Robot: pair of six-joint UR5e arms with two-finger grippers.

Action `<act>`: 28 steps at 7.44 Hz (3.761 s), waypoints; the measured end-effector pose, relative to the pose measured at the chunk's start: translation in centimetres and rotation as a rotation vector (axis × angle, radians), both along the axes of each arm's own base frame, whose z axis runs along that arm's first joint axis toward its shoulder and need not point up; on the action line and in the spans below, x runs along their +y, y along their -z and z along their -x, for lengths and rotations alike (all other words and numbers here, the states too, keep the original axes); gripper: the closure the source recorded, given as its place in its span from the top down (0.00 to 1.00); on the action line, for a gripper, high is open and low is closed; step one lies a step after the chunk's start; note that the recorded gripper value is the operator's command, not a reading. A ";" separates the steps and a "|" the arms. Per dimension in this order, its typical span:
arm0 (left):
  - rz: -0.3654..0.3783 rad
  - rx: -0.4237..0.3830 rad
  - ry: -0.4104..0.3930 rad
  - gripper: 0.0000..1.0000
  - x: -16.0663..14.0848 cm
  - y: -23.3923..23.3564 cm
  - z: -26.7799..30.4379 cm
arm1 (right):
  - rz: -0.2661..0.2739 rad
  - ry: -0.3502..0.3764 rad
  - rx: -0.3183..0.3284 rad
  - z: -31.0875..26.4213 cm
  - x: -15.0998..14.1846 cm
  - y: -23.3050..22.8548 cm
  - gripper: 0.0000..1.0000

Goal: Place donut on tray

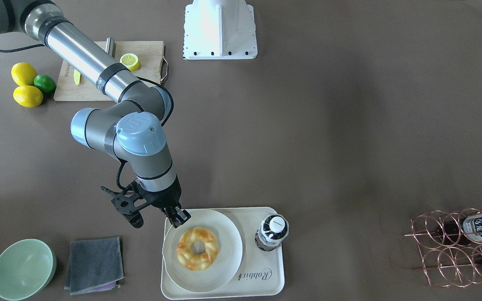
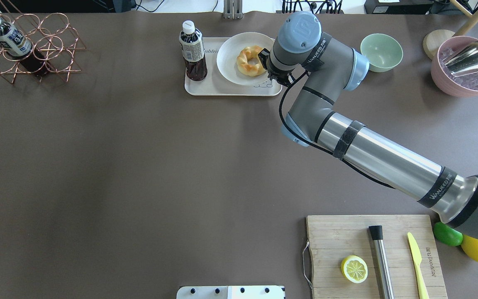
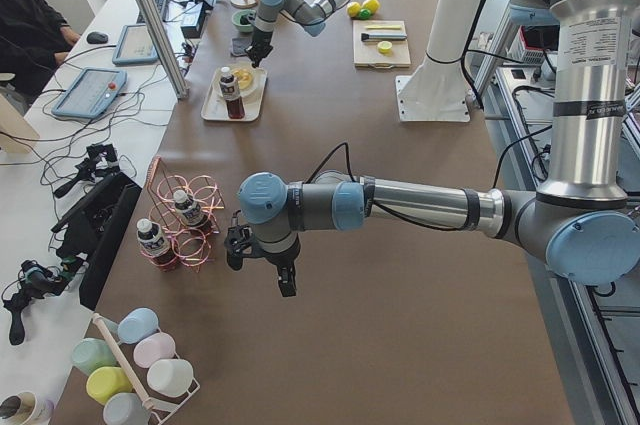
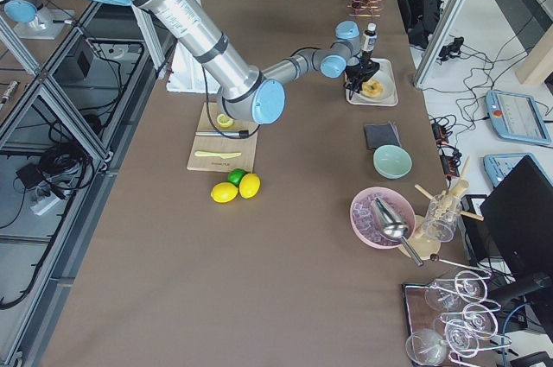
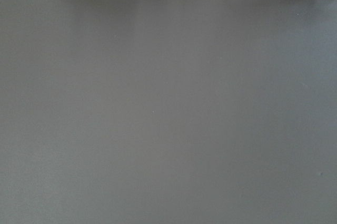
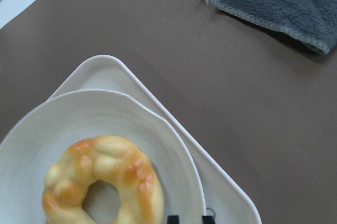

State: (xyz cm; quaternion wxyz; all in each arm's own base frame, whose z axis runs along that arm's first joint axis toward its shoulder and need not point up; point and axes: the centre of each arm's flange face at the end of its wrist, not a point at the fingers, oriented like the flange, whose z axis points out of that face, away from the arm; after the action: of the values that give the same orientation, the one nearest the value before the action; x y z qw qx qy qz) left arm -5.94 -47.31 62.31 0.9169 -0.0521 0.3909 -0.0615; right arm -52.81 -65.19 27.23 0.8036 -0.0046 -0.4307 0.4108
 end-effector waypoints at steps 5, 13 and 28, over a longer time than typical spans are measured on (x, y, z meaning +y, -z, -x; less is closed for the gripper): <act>0.002 0.000 0.000 0.98 0.0 -0.1 0.0 | -0.015 -0.015 -0.003 -0.2 -0.2 0.3 1.00; -0.009 0.000 0.000 0.98 -0.4 0.4 0.0 | -0.062 0.127 -0.105 -21.6 3.7 0.6 1.00; -0.010 0.001 -0.001 0.98 -0.4 0.4 0.0 | -0.363 0.831 0.186 -57.4 15.4 -31.4 1.00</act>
State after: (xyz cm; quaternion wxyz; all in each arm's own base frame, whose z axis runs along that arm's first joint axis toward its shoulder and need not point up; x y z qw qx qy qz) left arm -5.93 -47.72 61.88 0.9171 -0.0476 0.3915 -0.0588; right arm 4.55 -49.81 58.65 0.9232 0.0006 -0.3833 -0.0294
